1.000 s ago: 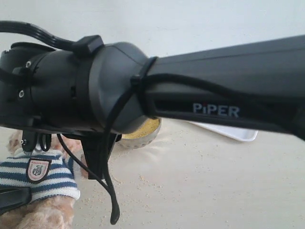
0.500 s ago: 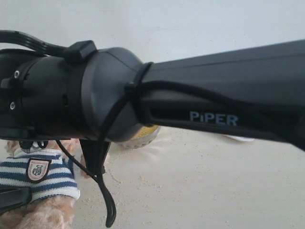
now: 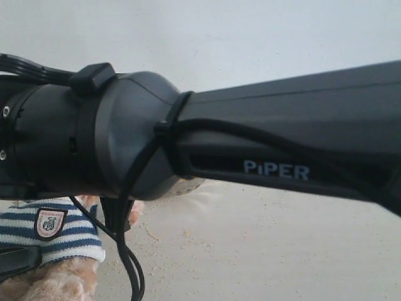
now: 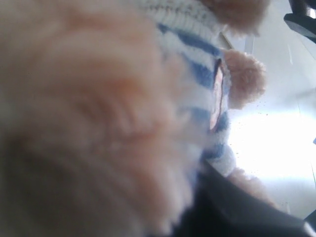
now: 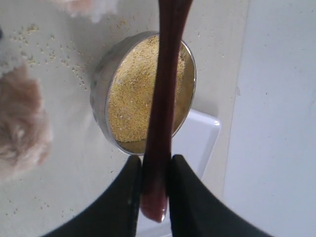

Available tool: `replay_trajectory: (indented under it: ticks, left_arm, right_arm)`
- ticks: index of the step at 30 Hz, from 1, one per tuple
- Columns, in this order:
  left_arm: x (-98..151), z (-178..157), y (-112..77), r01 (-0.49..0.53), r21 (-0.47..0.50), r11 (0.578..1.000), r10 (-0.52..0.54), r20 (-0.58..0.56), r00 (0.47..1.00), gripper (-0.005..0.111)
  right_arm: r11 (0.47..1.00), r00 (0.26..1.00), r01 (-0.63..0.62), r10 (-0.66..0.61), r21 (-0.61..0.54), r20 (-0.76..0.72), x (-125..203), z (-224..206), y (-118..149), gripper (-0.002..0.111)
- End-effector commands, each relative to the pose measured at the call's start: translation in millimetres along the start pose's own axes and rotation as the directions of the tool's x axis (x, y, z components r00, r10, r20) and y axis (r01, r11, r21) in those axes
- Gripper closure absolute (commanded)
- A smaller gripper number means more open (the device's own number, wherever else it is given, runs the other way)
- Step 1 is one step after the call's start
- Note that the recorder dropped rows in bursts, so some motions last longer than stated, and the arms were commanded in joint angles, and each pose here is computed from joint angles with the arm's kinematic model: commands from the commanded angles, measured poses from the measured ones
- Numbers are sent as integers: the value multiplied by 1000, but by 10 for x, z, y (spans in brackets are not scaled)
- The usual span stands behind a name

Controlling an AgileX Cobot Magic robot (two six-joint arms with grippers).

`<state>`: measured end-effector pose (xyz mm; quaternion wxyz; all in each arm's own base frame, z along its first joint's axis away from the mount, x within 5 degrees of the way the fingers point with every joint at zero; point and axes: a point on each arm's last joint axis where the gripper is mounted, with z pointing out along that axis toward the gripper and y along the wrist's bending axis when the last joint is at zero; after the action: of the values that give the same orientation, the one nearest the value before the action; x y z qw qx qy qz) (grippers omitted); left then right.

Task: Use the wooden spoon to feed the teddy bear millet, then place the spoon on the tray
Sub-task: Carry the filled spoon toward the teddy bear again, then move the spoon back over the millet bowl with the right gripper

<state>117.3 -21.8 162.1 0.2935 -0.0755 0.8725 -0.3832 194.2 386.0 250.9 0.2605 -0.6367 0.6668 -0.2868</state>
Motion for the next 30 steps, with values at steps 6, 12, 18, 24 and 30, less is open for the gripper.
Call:
replay_trajectory:
  ticks: [6,12,18,24,30]
  left_arm:
    - [-14,-6,-27,0,24,1000,-1,19,1000,102]
    - [-14,-6,-27,0,24,1000,-1,19,1000,102]
    - [-14,-6,-27,0,24,1000,-1,19,1000,102]
    - [-14,-6,-27,0,24,1000,-1,19,1000,102]
    - [-14,-6,-27,0,24,1000,-1,19,1000,102]
  right_arm:
    - [1000,1000,-17,17,16,8,-24,-46,17,108]
    - [999,999,-32,32,17,16,-40,-75,44,108]
    - [999,999,-34,33,22,18,-44,-81,45,108]
    - [999,999,-30,29,33,18,-44,-81,36,108]
    - [996,1000,-12,10,83,21,-42,-92,-16,108]
